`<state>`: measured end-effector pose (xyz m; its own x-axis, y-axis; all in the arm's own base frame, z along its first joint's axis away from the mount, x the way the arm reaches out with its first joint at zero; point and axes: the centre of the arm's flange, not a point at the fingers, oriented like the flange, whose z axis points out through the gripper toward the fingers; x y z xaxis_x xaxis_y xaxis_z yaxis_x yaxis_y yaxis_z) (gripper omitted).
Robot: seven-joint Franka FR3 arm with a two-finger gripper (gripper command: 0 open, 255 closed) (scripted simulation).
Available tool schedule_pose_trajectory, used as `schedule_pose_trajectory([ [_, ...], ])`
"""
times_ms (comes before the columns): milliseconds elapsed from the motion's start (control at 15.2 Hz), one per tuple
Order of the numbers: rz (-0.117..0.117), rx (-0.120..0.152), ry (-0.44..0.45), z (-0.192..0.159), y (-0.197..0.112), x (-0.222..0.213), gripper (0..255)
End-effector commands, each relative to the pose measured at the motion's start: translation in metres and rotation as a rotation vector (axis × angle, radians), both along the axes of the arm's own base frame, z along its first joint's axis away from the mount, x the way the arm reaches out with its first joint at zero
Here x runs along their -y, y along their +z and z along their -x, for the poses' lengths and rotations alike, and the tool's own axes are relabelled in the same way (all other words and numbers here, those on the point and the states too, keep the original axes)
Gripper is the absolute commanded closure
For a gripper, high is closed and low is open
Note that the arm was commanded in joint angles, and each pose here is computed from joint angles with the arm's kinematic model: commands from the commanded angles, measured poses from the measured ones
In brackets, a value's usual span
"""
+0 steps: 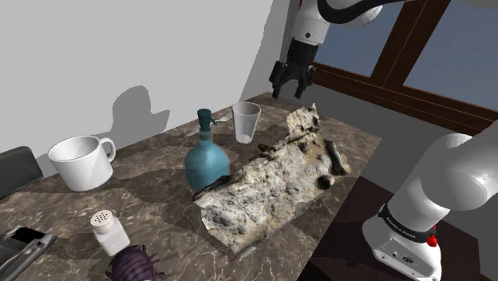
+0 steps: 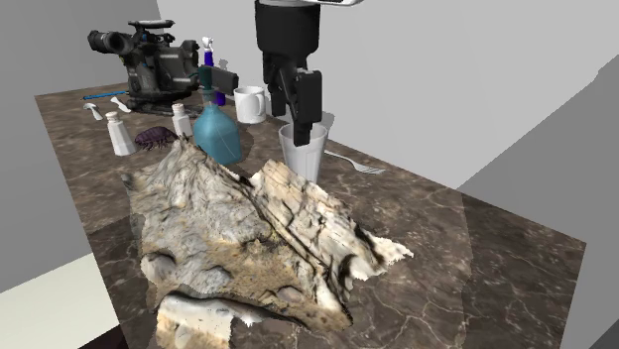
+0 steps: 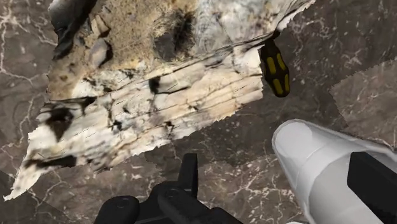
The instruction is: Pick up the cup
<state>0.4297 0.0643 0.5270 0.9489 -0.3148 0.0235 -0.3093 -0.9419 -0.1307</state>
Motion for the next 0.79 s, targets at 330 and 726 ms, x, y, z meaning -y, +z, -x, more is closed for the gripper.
schedule_pose_trajectory([
  [330,0.002,-0.015,-0.106,-0.078,-0.038,-0.036,0],
  [726,0.003,-0.016,-0.112,-0.082,-0.066,-0.037,0],
])
